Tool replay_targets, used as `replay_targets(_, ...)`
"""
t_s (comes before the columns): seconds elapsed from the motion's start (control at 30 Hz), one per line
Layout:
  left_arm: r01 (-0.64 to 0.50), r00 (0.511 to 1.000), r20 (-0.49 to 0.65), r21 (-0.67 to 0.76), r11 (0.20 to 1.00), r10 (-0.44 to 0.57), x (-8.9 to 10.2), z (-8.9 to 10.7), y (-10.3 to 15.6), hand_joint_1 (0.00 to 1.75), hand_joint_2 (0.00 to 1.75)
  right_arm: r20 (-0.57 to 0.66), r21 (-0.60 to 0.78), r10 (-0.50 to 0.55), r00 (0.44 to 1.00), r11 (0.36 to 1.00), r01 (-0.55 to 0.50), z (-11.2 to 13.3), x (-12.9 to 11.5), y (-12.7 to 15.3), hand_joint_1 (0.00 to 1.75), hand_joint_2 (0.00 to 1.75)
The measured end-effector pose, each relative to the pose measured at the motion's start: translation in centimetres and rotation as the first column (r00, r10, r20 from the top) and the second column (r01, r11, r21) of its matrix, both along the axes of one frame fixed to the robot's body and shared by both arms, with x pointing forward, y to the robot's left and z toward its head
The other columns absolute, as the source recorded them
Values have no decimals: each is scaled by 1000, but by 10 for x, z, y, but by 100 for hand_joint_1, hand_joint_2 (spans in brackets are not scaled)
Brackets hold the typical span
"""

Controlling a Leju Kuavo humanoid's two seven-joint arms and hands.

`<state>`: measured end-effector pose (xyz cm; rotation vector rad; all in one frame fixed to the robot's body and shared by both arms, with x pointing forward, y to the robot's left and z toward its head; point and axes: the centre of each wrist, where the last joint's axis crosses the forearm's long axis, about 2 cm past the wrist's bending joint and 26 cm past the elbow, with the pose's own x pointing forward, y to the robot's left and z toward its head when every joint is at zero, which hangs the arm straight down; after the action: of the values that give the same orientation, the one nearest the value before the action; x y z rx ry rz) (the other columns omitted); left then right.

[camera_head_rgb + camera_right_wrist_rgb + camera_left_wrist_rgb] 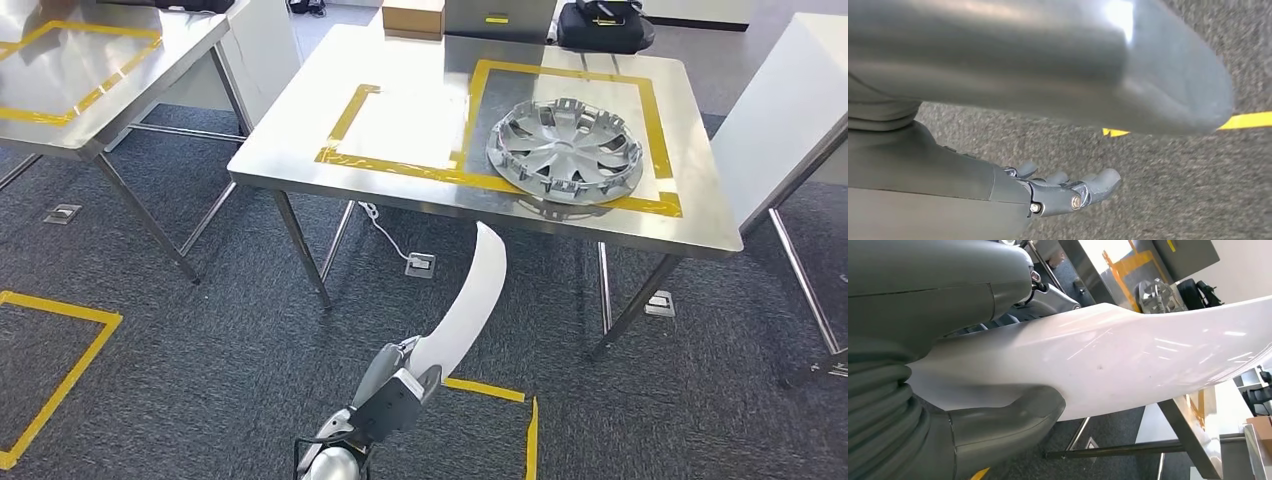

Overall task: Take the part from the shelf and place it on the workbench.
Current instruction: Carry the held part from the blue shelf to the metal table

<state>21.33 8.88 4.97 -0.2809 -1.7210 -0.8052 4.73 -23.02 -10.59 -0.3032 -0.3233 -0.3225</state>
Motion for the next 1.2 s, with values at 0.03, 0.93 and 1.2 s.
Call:
replay_targets(0.03, 0, 1000, -2, 1, 1000, 0, 0, 0, 0, 175, 175, 1, 0, 0, 1000, 1000, 0, 0, 0, 0, 0, 0)
replay_targets(0.93, 0, 999, 40, 23, 1000, -1, 2, 3, -1, 175, 175, 3, -5, -19, 1000, 1000, 19, 0, 3, 0, 0, 0)
replay_targets(1.2, 2, 999, 43, 19, 1000, -2, 3, 5, -2, 175, 175, 7, 2, -20, 1000, 1000, 20, 0, 3, 0, 0, 0)
